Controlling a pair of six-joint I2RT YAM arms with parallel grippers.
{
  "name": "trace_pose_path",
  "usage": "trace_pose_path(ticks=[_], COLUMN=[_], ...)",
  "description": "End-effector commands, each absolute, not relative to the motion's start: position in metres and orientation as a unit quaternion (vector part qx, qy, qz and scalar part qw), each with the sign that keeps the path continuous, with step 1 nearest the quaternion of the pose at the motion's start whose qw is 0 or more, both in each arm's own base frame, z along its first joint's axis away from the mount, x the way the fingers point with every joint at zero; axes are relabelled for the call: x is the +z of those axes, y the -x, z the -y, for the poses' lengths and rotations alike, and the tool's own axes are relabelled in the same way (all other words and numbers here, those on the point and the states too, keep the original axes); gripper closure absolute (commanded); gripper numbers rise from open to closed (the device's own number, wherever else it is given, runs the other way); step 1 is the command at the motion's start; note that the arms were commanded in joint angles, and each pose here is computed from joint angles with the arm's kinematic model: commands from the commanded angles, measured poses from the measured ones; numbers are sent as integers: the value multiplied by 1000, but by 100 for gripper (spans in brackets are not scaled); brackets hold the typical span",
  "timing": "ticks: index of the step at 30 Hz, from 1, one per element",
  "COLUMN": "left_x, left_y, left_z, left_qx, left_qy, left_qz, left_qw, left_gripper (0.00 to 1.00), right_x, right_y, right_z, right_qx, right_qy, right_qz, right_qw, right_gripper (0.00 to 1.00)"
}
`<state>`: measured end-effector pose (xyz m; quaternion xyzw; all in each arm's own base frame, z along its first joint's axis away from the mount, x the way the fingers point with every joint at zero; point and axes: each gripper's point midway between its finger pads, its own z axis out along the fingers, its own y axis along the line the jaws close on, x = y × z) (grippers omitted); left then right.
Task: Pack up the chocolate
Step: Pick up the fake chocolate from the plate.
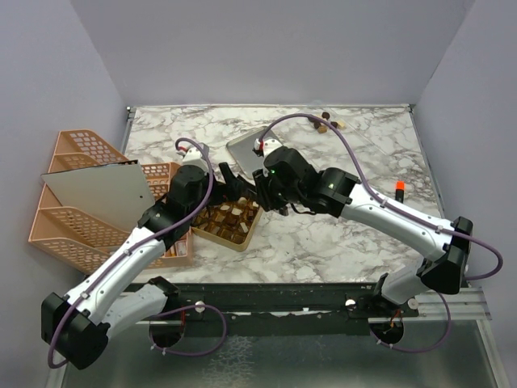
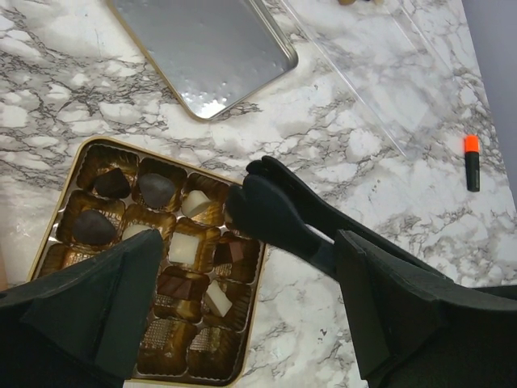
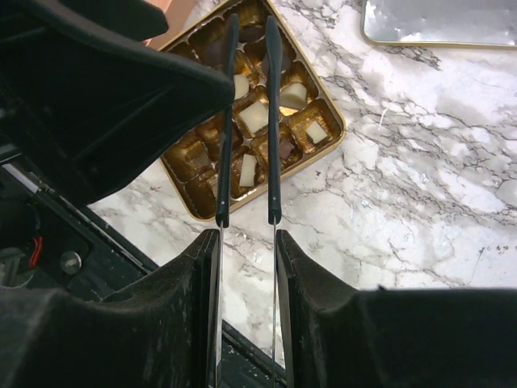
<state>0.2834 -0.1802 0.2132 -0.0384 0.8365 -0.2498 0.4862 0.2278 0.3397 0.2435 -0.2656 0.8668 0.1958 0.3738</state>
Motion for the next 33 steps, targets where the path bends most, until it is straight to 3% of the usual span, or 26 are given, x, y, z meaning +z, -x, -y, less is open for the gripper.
trace_pose_path(ticks=[1,12,20,33], left_x=[234,287,279,275], left_y=[-280,-272,-259,-257], left_z=[168,127,105,99], left_qx=[-236,-191,-158,-144], left_qy=[33,37,37,29], left_qz=[-823,-761,-753,-750], left_qw=[515,619,638,646], left_gripper=[4,2,1,1], right_x=[246,242,248,190], right_y=[-241,-293,-366,-471], right_z=[-329,-275,-217,-126], right_qx=[153,85,21,-57], right_qy=[254,192,133,53], right_qz=[-870,-895,-904,-929], right_qw=[394,394,405,363], right_gripper=[65,63,65,65])
